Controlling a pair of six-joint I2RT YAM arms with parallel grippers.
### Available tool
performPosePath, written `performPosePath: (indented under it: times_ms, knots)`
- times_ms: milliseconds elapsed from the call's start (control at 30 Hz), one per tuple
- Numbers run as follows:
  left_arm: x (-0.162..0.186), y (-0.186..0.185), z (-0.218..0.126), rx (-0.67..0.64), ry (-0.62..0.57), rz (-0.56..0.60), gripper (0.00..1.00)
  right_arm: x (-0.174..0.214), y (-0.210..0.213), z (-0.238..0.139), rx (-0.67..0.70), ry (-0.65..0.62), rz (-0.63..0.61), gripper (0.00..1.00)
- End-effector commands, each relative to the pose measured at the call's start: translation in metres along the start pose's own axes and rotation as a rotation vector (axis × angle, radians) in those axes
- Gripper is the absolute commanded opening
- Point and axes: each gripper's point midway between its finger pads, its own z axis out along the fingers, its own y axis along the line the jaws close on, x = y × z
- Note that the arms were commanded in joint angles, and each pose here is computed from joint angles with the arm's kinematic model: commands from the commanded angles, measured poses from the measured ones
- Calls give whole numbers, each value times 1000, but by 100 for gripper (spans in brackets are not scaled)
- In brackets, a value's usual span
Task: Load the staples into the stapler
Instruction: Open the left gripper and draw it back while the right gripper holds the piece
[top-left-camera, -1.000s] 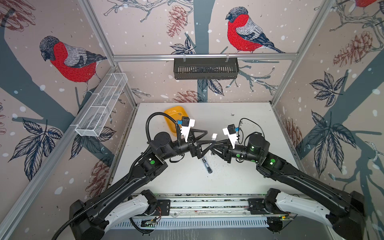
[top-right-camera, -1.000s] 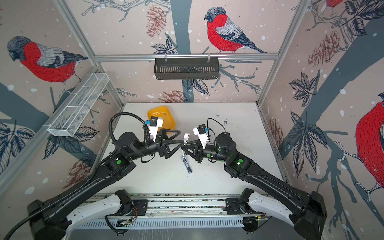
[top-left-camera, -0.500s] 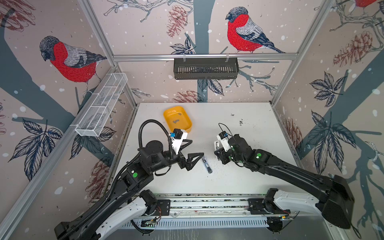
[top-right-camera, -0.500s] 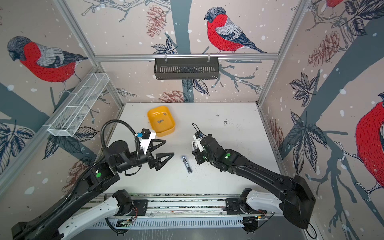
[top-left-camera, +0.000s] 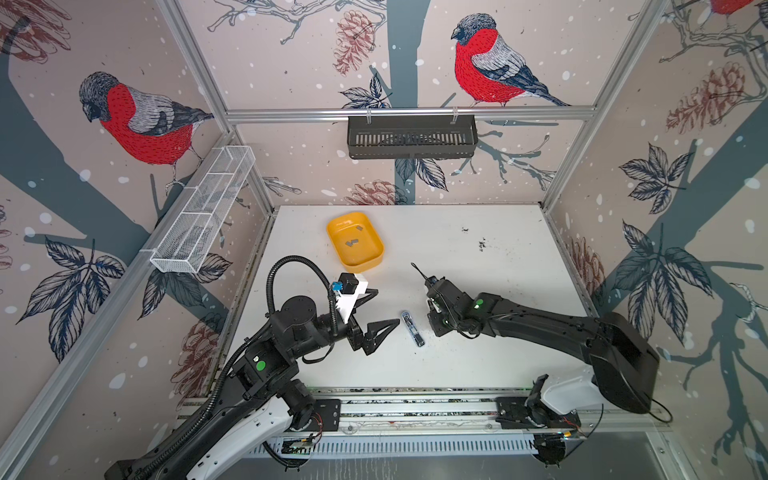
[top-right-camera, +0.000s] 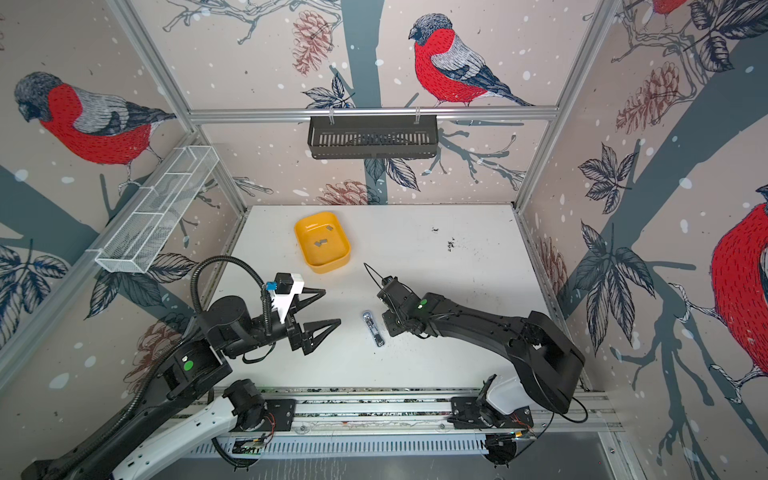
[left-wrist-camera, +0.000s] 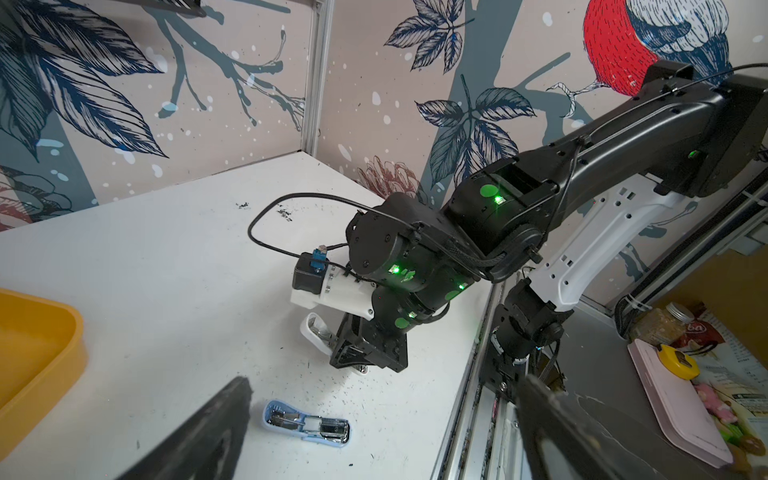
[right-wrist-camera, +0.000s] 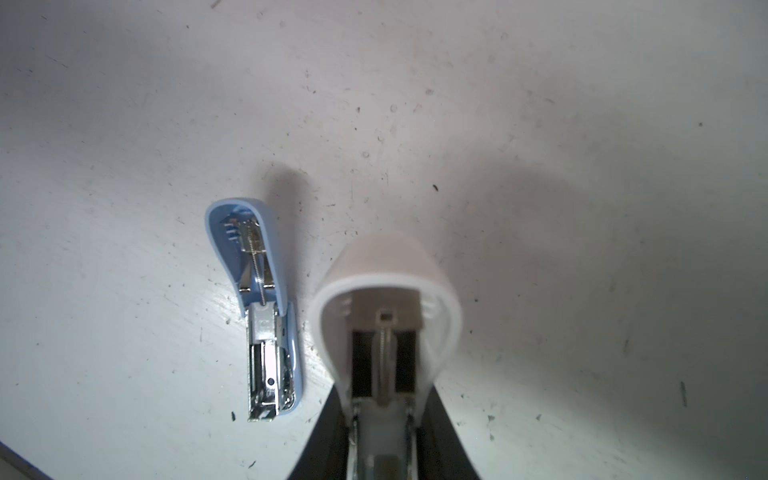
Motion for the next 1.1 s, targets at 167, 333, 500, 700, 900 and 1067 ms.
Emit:
performPosePath:
  times_ms: [167, 333, 500, 700, 900, 1067]
  knots:
    - [-2, -5, 6, 44, -2, 20, 99, 13, 0, 20, 24, 45, 6, 14]
    - [-3, -6, 3, 48, -14, 20, 98, 21, 0, 28, 27, 74, 7, 14]
    - [-5, -5, 1, 37, -25, 18, 99, 25, -1, 34, 36, 90, 15, 15]
    - [-4, -5, 2, 47, -22, 12, 99, 29, -3, 39, 51, 100, 24, 18]
    - [-6, -7, 2, 67, -33, 5, 99, 30, -3, 41, 58, 102, 34, 24]
    - [-6, -6, 1, 65, -34, 4, 99, 32, -4, 42, 69, 108, 33, 27]
